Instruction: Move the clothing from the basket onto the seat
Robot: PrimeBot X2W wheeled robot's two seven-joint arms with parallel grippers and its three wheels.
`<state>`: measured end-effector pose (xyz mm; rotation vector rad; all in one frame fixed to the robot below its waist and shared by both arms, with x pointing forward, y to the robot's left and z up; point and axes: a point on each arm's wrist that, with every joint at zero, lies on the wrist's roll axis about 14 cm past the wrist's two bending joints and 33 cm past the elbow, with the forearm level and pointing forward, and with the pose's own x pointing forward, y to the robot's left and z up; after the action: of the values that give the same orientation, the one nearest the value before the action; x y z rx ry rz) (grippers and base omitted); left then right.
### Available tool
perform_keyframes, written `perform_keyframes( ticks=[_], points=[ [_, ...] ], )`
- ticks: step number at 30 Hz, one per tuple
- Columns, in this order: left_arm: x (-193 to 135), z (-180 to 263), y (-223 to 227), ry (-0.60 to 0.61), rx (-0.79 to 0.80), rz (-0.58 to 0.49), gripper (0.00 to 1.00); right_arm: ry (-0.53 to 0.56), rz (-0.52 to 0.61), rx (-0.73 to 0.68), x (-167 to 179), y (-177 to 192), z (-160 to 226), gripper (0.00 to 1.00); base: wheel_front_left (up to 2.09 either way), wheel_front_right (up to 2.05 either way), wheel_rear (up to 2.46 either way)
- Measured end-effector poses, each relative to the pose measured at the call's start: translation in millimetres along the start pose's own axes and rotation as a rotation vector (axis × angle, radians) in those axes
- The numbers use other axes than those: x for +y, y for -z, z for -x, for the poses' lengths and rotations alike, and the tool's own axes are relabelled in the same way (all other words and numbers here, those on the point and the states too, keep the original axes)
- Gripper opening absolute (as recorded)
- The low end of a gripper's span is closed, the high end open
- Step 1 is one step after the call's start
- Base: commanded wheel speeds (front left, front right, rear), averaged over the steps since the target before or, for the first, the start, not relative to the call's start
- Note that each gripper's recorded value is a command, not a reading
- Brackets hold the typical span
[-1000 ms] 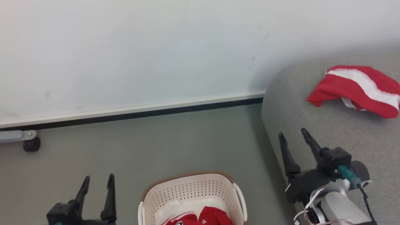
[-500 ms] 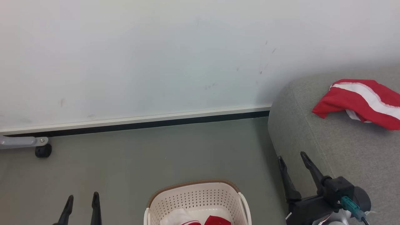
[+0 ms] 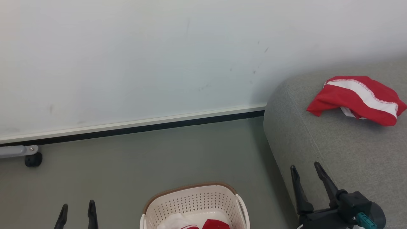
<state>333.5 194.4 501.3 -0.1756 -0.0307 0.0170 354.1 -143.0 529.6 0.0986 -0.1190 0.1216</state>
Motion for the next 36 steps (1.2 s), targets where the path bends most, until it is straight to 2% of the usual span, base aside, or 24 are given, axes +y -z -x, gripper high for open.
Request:
perform_keyframes(
  ticks=[11,31,36],
  points=[
    [-9,-2,0,0.016,-0.002,-0.006,1.00,0.051,0.009,-0.026,-13,-7,3,1.00,0.00,0.00,0.00],
    [-4,-7,0,0.006,-0.003,-0.031,1.00,0.079,0.017,-0.029,-19,-6,0,1.00,0.00,0.00,0.00],
    [-12,-15,6,0.033,0.017,-0.036,1.00,0.092,0.032,-0.028,-25,-5,-6,1.00,0.00,0.00,0.00]
  ],
)
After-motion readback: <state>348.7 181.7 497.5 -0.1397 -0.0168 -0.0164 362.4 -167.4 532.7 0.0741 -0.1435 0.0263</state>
